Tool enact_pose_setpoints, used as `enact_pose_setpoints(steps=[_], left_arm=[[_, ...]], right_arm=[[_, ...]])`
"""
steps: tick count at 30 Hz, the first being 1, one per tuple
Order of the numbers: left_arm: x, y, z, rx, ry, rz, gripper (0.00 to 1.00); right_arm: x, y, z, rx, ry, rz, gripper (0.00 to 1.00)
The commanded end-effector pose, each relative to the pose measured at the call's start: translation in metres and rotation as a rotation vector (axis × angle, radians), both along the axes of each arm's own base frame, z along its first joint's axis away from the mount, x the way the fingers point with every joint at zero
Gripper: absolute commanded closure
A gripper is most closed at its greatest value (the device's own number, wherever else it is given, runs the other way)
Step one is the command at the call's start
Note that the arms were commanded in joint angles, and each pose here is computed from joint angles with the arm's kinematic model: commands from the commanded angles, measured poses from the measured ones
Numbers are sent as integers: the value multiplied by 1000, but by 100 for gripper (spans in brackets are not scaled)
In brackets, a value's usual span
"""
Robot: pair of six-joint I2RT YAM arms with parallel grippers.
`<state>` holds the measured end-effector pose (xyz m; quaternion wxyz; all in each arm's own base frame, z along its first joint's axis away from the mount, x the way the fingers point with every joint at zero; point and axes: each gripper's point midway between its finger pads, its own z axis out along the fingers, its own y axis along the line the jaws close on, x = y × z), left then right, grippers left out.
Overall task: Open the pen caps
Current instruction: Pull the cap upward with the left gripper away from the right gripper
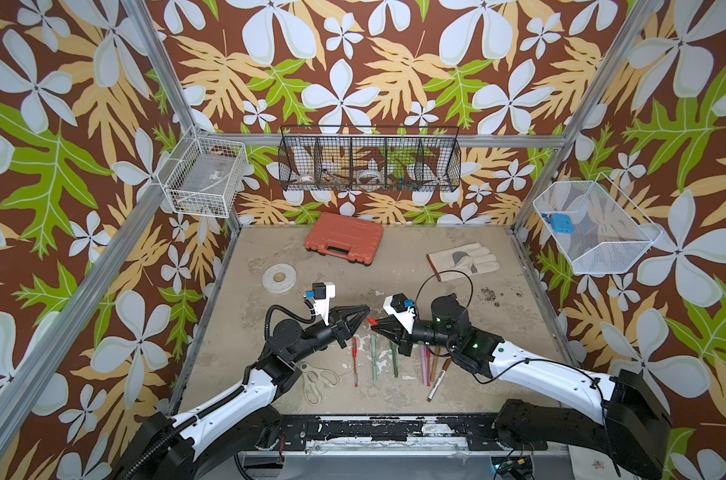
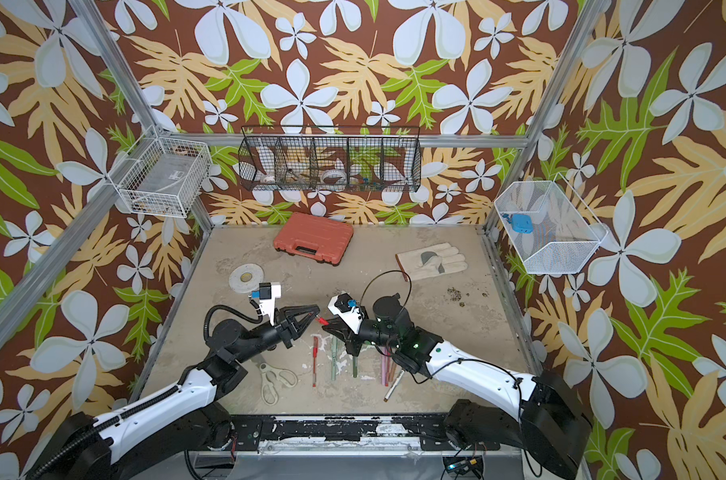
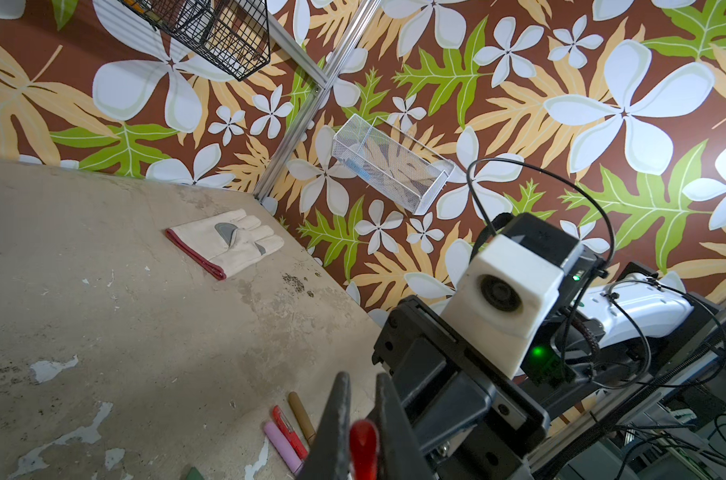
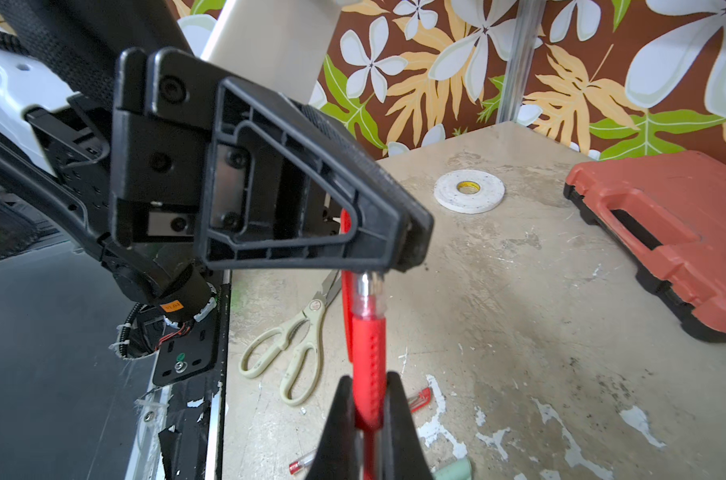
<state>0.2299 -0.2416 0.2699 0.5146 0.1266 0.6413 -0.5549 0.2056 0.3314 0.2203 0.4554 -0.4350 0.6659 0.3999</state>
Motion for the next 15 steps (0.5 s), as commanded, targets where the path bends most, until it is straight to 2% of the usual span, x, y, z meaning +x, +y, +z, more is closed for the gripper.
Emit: enact_pose_setpoints(steps=[1, 7, 10, 12, 15], left_arm=[[11, 15, 26, -72, -91, 103, 100], [8, 15, 29, -94, -95, 82, 100], [12, 20, 26, -94, -78, 116, 100], [16, 24, 25, -92, -66, 142, 100], [18, 29, 24, -96, -55, 172, 100]], right_arm=[[-21, 1, -14, -20, 113, 110, 100], [-27, 6, -19, -21, 153, 168, 100], [-9, 1, -26, -71, 121, 51, 100], [4, -2, -31, -135, 50, -69, 100], [10, -1, -35, -203, -36, -173, 100]])
